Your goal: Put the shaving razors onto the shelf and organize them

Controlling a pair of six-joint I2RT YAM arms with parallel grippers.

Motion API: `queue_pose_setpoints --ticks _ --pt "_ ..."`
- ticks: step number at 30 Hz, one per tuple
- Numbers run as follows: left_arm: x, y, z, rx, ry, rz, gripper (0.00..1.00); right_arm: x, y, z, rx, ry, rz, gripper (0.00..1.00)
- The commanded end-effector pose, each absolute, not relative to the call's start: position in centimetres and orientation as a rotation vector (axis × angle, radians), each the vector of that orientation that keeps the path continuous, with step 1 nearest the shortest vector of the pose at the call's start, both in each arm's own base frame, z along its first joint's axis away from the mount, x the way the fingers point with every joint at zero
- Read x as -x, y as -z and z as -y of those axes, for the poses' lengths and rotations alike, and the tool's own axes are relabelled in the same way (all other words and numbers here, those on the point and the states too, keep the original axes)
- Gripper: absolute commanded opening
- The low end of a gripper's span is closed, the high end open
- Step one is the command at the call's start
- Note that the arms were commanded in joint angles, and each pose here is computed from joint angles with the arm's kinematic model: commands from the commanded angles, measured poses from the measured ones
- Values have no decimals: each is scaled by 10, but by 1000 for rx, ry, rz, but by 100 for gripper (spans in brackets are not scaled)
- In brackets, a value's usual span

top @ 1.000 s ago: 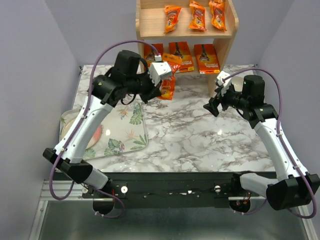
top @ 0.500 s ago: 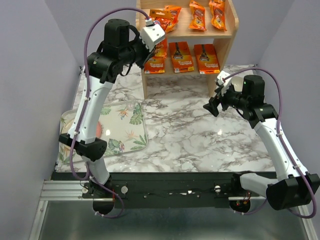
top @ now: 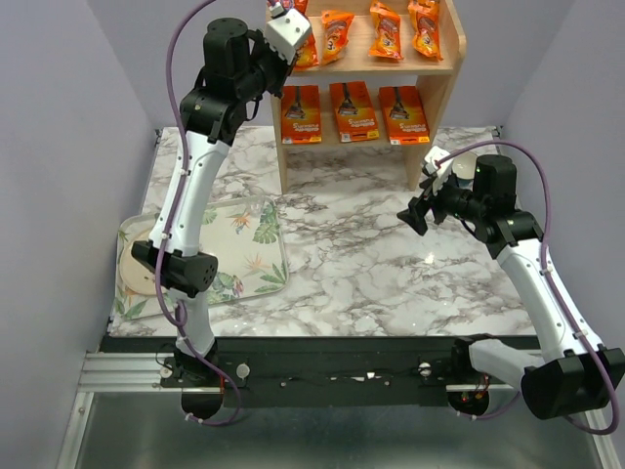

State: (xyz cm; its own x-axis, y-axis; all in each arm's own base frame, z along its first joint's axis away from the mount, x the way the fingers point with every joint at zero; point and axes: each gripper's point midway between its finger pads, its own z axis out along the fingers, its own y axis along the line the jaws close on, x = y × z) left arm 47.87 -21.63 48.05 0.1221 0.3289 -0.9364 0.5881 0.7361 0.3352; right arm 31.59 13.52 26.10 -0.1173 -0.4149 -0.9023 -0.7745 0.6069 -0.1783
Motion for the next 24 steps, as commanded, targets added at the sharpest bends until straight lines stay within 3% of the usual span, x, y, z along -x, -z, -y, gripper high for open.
queue_pose_setpoints --ticks 1,24 --pt "-495 -510 212 -732 158 -1370 0 -314 -260 -132 961 -393 -1745 100" --pt "-494 -483 195 -730 130 -1479 0 -319 -257 -132 956 -383 -1743 100"
